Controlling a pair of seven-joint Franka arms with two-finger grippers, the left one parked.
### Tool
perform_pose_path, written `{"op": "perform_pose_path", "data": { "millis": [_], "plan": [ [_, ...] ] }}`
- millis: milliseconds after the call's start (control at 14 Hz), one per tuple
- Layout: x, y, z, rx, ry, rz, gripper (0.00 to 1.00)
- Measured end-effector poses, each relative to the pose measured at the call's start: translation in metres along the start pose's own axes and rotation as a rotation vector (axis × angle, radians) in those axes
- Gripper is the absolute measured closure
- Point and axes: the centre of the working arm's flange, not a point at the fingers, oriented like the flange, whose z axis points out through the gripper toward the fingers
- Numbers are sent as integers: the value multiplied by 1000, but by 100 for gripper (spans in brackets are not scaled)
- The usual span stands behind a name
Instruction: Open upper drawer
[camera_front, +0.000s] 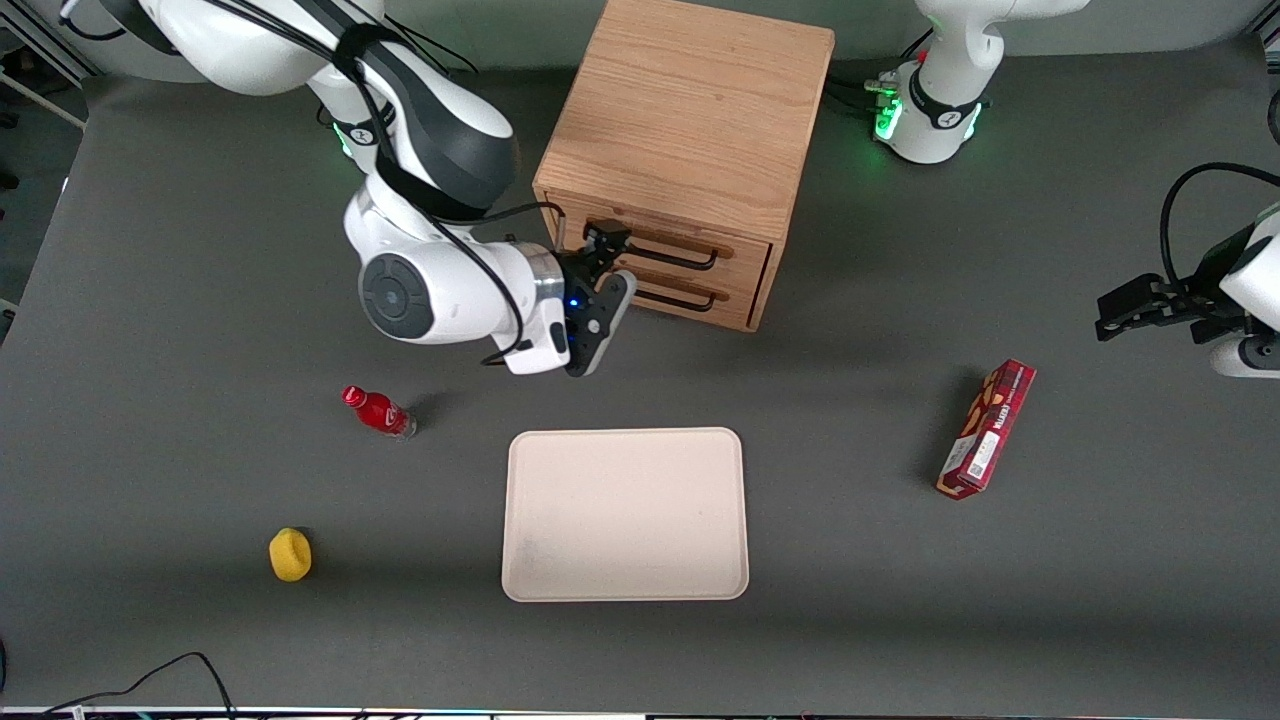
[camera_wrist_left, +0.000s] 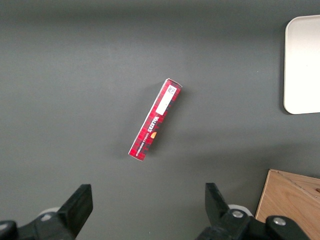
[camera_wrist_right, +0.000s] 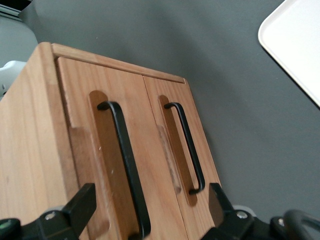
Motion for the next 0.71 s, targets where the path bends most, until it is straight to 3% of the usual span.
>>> {"op": "perform_pose_path", "data": {
  "millis": [429, 714],
  "plan": [
    [14, -7, 53, -37, -34, 7, 0],
    [14, -10, 74, -42, -32, 2, 0]
  ]
}}
